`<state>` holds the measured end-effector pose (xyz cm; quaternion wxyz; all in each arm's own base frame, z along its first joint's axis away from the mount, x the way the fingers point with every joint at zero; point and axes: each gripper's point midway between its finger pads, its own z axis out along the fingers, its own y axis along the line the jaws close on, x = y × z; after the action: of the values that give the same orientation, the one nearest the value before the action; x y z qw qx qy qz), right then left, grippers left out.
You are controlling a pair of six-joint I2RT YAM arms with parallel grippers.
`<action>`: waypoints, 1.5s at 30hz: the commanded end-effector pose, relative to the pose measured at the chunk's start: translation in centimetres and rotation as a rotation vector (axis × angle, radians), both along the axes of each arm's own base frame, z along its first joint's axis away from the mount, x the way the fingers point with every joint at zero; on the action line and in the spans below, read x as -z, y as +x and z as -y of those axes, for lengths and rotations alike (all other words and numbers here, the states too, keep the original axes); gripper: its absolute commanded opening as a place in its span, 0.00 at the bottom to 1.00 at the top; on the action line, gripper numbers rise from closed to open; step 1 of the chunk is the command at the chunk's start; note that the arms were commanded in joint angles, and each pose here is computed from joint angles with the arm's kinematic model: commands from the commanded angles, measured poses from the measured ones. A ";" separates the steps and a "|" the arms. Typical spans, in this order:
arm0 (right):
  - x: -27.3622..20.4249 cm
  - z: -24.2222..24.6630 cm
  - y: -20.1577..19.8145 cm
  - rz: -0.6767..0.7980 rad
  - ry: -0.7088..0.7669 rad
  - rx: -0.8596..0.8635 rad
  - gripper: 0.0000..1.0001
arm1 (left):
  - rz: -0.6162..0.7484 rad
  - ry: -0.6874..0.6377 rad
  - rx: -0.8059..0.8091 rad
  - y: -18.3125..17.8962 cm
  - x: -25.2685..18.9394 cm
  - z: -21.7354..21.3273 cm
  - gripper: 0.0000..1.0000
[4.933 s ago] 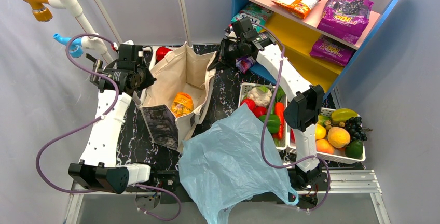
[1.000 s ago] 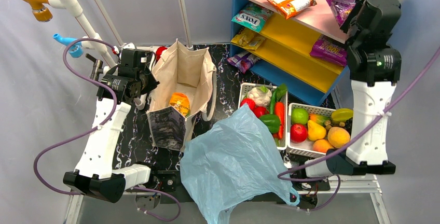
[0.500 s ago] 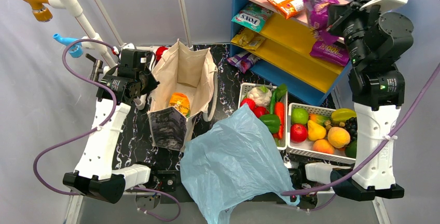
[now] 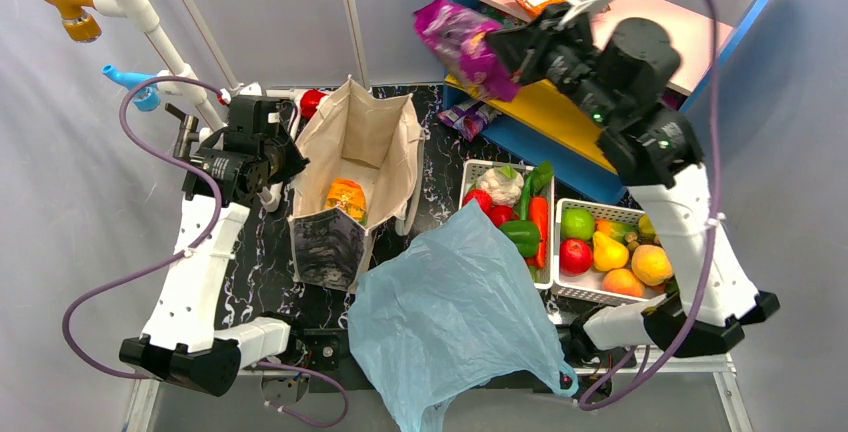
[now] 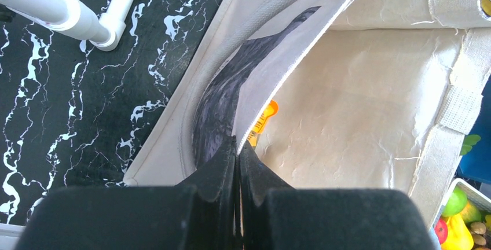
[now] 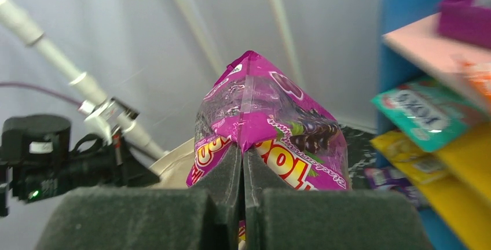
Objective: Place the food into the grocery bag and tie it
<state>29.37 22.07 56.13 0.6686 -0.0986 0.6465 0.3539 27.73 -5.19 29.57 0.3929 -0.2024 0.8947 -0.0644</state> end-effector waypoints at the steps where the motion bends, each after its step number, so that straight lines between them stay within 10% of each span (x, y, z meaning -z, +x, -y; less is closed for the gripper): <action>1: -6.1 -4.6 -3.9 0.165 0.153 -0.188 0.01 | 0.058 -0.014 0.045 -0.8 -1.4 0.4 0.00; 17: 8.3 -15.3 -3.0 -0.276 0.056 -0.392 0.01 | 0.066 0.030 -0.054 -1.2 -2.0 -1.5 0.00; 34: 10.3 -18.2 1.1 -0.292 0.024 -0.321 0.01 | 0.058 0.036 -0.061 -0.9 -1.7 -1.6 0.00; 35: 10.5 -18.6 1.6 -0.288 0.012 -0.318 0.07 | 0.059 0.036 -0.060 -0.9 -1.7 -1.6 0.00; 37: 11.2 -19.5 2.0 -0.291 -0.038 -0.339 0.66 | 0.059 0.036 -0.061 -0.8 -1.7 -1.6 0.00; 38: 11.5 -19.8 2.2 -0.310 -0.060 -0.340 0.74 | 0.058 0.035 -0.061 -0.8 -1.7 -1.5 0.00; 45: 12.2 -18.6 0.8 -0.323 -0.128 -0.360 0.82 | 0.054 0.041 -0.070 -1.1 -1.3 -1.8 0.00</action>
<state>31.77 42.46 41.15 0.4481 -0.1752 0.7609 0.4354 27.04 -4.13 29.94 0.4032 -0.2131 0.8889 -0.0441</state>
